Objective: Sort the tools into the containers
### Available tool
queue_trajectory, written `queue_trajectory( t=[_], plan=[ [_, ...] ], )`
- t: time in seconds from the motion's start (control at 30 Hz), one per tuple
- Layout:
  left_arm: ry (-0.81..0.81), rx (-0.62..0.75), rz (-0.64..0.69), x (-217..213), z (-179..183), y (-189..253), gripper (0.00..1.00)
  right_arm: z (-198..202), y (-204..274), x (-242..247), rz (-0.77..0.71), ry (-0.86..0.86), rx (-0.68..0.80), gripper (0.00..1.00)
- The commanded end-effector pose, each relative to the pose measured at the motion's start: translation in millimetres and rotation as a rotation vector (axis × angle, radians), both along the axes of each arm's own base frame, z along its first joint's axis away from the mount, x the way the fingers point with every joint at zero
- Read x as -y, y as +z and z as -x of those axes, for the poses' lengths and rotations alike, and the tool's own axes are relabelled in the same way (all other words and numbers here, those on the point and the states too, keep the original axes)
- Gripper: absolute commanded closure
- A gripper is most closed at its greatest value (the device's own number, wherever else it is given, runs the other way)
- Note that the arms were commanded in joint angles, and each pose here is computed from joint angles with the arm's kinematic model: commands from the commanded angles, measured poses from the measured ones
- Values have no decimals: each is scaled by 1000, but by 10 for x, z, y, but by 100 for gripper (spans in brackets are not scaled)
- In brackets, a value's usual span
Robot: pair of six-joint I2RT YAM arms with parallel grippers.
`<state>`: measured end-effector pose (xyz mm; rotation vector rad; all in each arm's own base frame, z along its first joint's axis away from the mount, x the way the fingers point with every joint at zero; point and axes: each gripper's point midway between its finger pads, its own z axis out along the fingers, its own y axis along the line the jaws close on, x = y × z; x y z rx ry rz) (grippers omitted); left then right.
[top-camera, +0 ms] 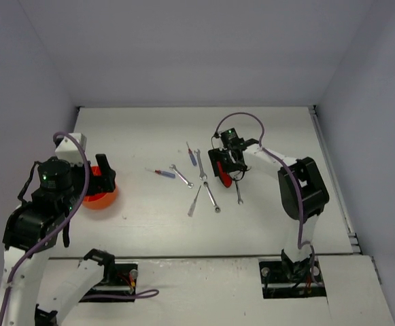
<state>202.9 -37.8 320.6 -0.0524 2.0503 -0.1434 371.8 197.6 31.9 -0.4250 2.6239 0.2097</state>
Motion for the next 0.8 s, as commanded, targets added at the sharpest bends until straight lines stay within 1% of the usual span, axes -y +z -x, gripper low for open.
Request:
queue_trajectory(
  t=[0.0,0.23,0.43,0.57,0.7,0.77],
  plan=[
    [-31,-8,47,139,-118,27,16,-125,72,-108,-13,15,31,30],
    [-62,-57,81,269,-214,-24,16,-89,-71,-105,35,23,18,36],
    [-99,-85,107,373,-248,-54,16,-68,-211,-85,68,31,-3,38],
    [-102,-94,119,394,-242,-75,16,-60,-261,-81,77,33,-12,44],
    [-111,-110,162,461,-233,-90,16,-77,-213,-99,82,41,5,58],
    [-121,-125,183,505,-229,-107,16,-95,-139,-119,77,48,24,75]
  ],
)
